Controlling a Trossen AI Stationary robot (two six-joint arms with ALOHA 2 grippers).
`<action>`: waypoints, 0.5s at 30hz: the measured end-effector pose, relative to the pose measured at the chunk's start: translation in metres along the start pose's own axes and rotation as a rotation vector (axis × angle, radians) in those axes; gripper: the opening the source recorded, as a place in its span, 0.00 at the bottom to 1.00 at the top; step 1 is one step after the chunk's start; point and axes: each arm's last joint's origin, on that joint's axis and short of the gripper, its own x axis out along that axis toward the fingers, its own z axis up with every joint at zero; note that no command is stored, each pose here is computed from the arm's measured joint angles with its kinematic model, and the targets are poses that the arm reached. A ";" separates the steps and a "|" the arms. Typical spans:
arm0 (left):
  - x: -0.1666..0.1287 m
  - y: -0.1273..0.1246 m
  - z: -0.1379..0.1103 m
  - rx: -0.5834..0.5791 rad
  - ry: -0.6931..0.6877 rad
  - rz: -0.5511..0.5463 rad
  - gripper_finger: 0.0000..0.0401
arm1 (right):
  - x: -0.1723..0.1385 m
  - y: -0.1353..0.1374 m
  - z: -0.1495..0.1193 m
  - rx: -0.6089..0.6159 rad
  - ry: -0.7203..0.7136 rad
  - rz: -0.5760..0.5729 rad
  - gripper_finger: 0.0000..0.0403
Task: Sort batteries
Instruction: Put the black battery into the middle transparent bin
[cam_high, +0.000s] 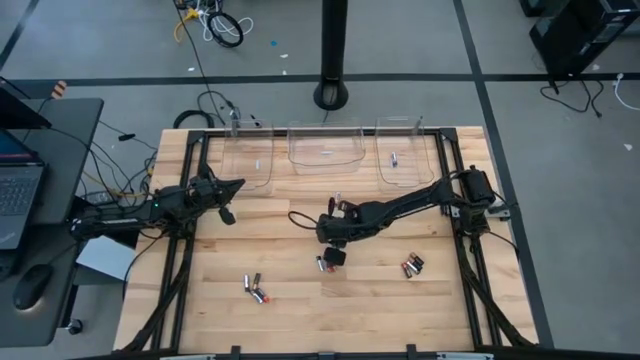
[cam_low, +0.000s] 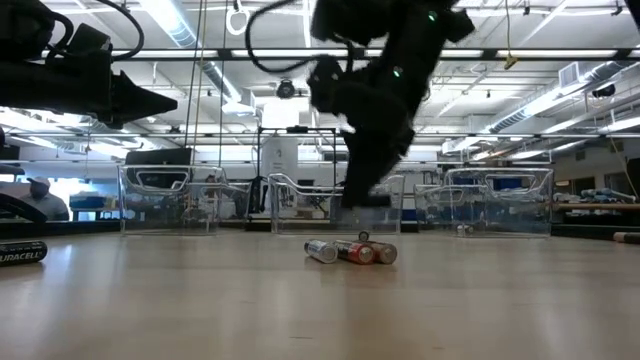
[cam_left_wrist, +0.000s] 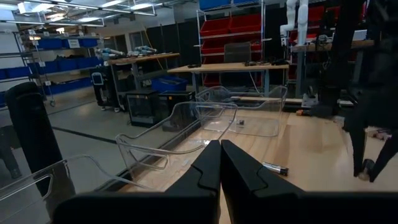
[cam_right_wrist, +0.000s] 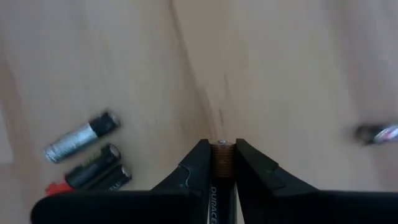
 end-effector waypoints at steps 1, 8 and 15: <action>0.000 0.000 0.000 0.000 0.000 0.000 0.04 | -0.004 -0.002 0.006 -0.009 -0.007 -0.008 0.15; 0.000 0.000 0.000 0.000 0.001 0.000 0.04 | -0.039 -0.030 0.048 -0.112 -0.052 -0.141 0.16; 0.000 0.000 -0.001 0.002 0.010 -0.001 0.04 | -0.056 -0.108 0.087 -0.071 -0.121 -0.240 0.16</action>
